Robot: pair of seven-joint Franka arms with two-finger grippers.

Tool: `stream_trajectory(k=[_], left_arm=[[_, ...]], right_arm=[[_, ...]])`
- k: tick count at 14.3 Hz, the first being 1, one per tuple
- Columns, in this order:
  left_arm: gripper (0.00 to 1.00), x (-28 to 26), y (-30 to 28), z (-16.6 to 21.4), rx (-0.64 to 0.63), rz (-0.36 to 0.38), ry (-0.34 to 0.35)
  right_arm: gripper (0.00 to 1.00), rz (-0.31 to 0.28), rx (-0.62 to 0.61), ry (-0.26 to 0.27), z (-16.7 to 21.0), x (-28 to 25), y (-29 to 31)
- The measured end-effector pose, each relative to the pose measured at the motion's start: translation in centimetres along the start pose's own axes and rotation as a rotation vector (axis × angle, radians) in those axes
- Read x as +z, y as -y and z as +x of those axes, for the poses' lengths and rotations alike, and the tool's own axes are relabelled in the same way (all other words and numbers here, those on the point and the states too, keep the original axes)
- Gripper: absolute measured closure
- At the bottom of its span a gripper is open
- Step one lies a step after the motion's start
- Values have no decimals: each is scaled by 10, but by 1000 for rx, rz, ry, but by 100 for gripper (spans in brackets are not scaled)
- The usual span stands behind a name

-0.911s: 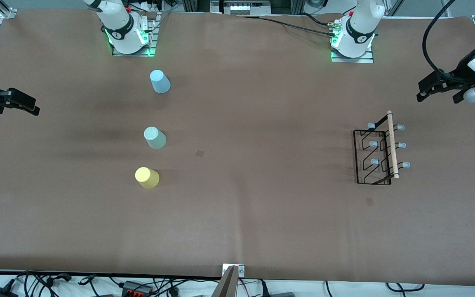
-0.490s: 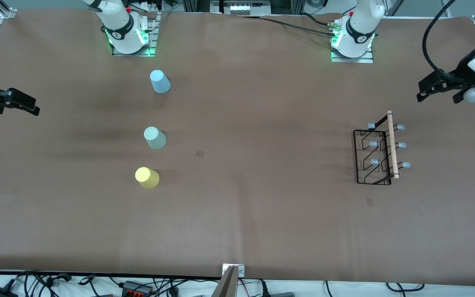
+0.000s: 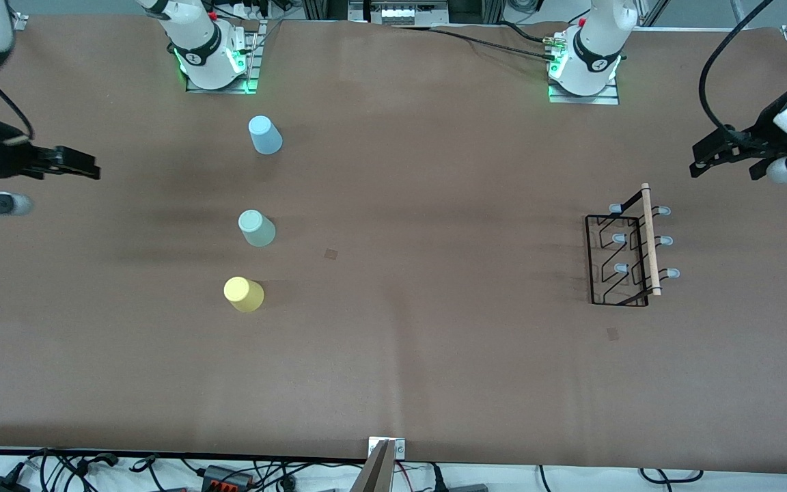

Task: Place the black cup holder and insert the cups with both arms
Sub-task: 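Reach the right gripper to the teal cup while the left gripper reaches the holder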

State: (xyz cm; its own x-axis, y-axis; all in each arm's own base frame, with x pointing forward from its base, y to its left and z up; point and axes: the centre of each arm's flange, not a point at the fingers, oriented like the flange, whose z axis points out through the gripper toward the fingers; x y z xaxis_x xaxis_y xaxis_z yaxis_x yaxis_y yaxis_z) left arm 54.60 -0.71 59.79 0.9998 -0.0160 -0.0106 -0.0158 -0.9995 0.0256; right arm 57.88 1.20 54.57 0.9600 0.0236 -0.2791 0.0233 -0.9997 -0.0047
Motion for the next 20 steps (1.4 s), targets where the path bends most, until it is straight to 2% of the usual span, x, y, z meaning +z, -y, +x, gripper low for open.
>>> stream_trajectory(k=[1, 2, 6, 9, 12, 14, 17, 20], left_arm=[[0, 4, 0, 1, 0, 0, 18], [0, 7, 0, 2, 0, 0, 27], [0, 17, 12, 21, -21, -2, 38], [0, 45, 34, 41, -38, -5, 80], [0, 54, 42, 48, -36, -6, 91], [0, 55, 43, 52, -36, -5, 64], [0, 71, 45, 59, -36, -2, 27], [0, 100, 41, 61, -27, 0, -19]], right_arm=[[0, -3, -11, 22, 2, 8, 7], [0, -6, -21, 22, 4, 15, 13], [0, -7, -28, -125, 3, 68, 22], [0, 1, 25, -220, -6, 133, 32], [0, 19, 98, -302, 0, 183, 76], [0, 31, 137, -323, 10, 211, 108], [0, 32, 142, -319, 27, 248, 127], [0, 34, 144, -324, 35, 251, 128]])
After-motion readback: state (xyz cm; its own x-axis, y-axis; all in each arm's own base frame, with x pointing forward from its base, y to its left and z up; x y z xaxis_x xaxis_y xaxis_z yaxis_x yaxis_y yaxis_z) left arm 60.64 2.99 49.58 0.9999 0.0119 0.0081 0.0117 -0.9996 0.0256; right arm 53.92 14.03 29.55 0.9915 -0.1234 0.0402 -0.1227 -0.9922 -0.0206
